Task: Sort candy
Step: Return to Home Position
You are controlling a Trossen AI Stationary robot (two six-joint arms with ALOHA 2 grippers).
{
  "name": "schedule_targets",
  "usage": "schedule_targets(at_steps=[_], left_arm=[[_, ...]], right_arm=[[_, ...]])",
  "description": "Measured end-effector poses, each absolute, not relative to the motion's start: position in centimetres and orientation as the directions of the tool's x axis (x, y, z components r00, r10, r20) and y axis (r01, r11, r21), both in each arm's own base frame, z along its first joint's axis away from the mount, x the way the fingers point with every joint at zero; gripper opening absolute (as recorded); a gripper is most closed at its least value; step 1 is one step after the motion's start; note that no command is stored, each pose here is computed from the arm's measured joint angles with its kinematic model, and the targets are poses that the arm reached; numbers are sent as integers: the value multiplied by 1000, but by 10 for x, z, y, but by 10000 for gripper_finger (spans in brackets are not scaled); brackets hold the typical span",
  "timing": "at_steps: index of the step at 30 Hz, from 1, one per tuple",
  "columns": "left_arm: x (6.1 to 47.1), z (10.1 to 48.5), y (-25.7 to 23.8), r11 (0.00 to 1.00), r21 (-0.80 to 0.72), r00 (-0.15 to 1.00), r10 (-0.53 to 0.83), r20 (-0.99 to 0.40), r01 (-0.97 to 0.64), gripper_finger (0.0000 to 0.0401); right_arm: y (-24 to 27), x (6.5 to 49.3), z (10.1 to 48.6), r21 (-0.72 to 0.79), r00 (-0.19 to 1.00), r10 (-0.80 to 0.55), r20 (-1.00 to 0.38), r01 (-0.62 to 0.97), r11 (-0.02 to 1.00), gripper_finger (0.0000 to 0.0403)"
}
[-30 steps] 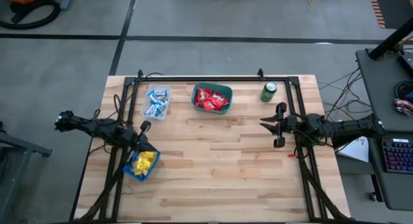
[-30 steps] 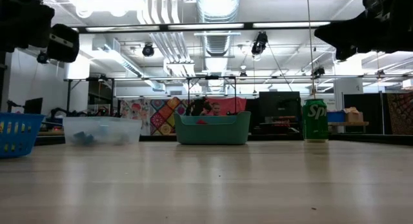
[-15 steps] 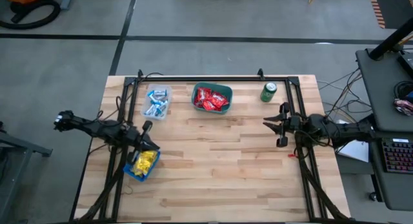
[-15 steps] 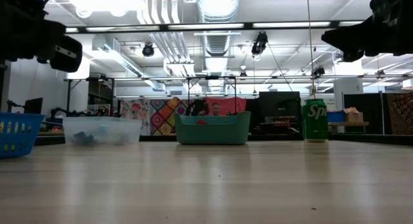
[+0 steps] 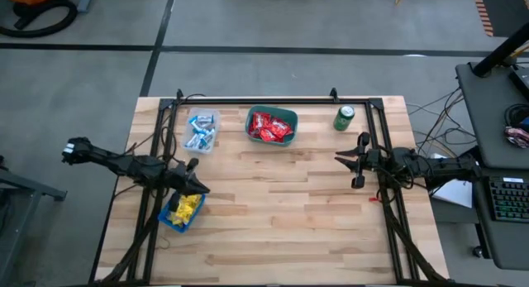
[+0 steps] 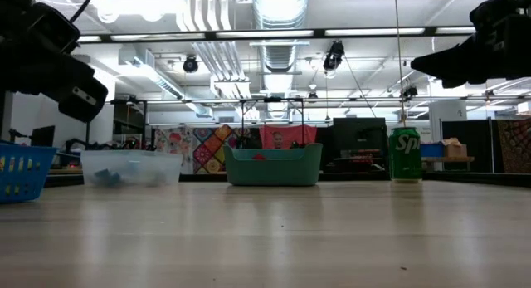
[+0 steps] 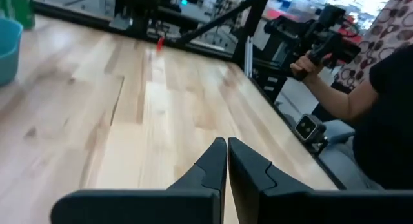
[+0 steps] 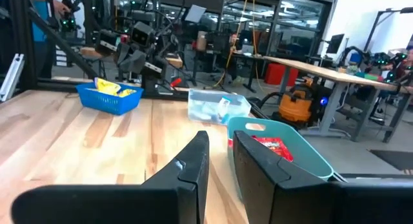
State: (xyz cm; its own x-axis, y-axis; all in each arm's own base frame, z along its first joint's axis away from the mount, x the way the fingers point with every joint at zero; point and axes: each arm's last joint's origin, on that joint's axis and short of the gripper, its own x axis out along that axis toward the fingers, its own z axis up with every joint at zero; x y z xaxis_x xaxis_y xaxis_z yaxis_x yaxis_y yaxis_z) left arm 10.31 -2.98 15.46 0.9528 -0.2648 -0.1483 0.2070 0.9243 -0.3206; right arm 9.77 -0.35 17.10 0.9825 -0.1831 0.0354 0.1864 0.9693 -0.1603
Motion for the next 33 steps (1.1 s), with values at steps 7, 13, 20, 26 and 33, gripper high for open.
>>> schedule_targets(at_steps=[7, 13, 20, 26, 33], left_arm=[[106, 154, -30, 916, -356, 949, -259, -177, 184, 0], [107, 159, -33, 925, -213, 935, -341, -101, 315, 0], [108, 166, -34, 933, 59, 935, -353, -27, 354, 0], [109, 165, -34, 934, 127, 943, -332, -40, 334, 0], [110, 164, -34, 933, 126, 942, -332, -56, 336, 0]], right_arm=[[-4, 98, 171, -117, 983, -183, 30, 185, 976, 71], [-4, 98, 170, -118, 983, -183, 27, 185, 976, 79], [-4, 98, 170, -118, 983, -183, 27, 185, 976, 74], [-4, 98, 170, -118, 983, -184, 27, 186, 976, 68], [-4, 98, 170, -117, 983, -184, 27, 186, 976, 79]])
